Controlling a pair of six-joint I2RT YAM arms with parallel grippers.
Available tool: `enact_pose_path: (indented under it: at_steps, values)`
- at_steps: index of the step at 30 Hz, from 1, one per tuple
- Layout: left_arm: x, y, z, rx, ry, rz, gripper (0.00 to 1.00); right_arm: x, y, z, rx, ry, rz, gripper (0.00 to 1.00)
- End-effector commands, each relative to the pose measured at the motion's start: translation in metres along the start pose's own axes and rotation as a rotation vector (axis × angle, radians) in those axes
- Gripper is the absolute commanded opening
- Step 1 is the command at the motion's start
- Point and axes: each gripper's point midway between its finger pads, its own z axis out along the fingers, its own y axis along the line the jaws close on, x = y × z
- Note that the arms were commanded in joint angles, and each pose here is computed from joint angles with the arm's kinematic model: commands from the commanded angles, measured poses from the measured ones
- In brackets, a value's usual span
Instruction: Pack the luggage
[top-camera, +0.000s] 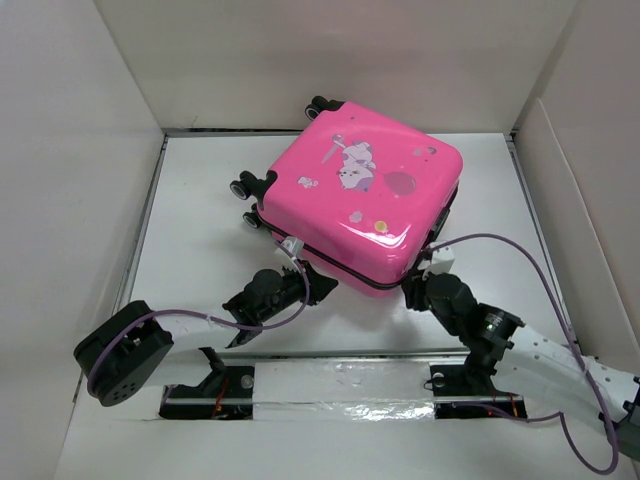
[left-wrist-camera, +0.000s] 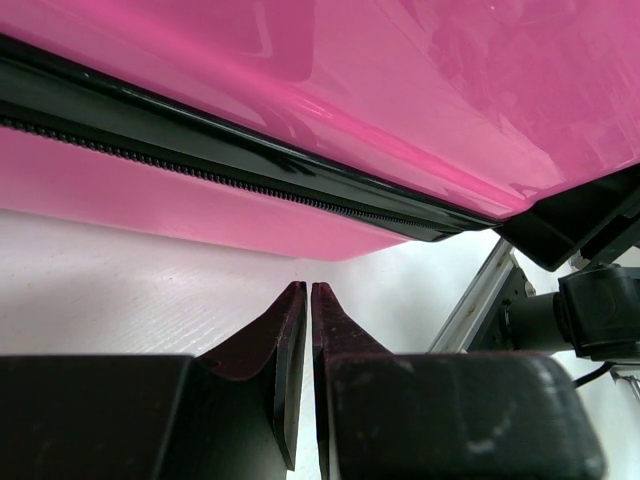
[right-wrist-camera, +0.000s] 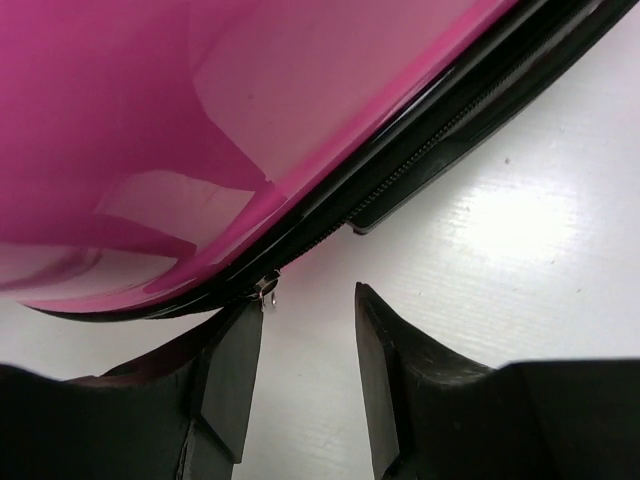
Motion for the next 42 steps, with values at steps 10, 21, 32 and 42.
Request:
enact_pose_path:
  at_steps: [10,21,32,42]
  values:
    - [-0.013,-0.015,0.006,0.067,-0.041,-0.002,0.03,-0.067,0.016,-0.016,-0.147,-0.379,-0.052,0.45]
    - [-0.014,-0.017,0.005,0.075,-0.043,-0.001,0.03,-0.065,0.026,0.0,-0.171,-0.347,-0.097,0.28]
    - [-0.041,-0.039,0.019,0.123,-0.112,-0.017,0.03,-0.043,0.038,0.011,-0.217,-0.259,-0.062,0.0]
    - [-0.056,-0.051,0.055,0.127,-0.164,-0.037,0.03,0.01,0.087,-0.026,-0.388,-0.017,-0.039,0.0]
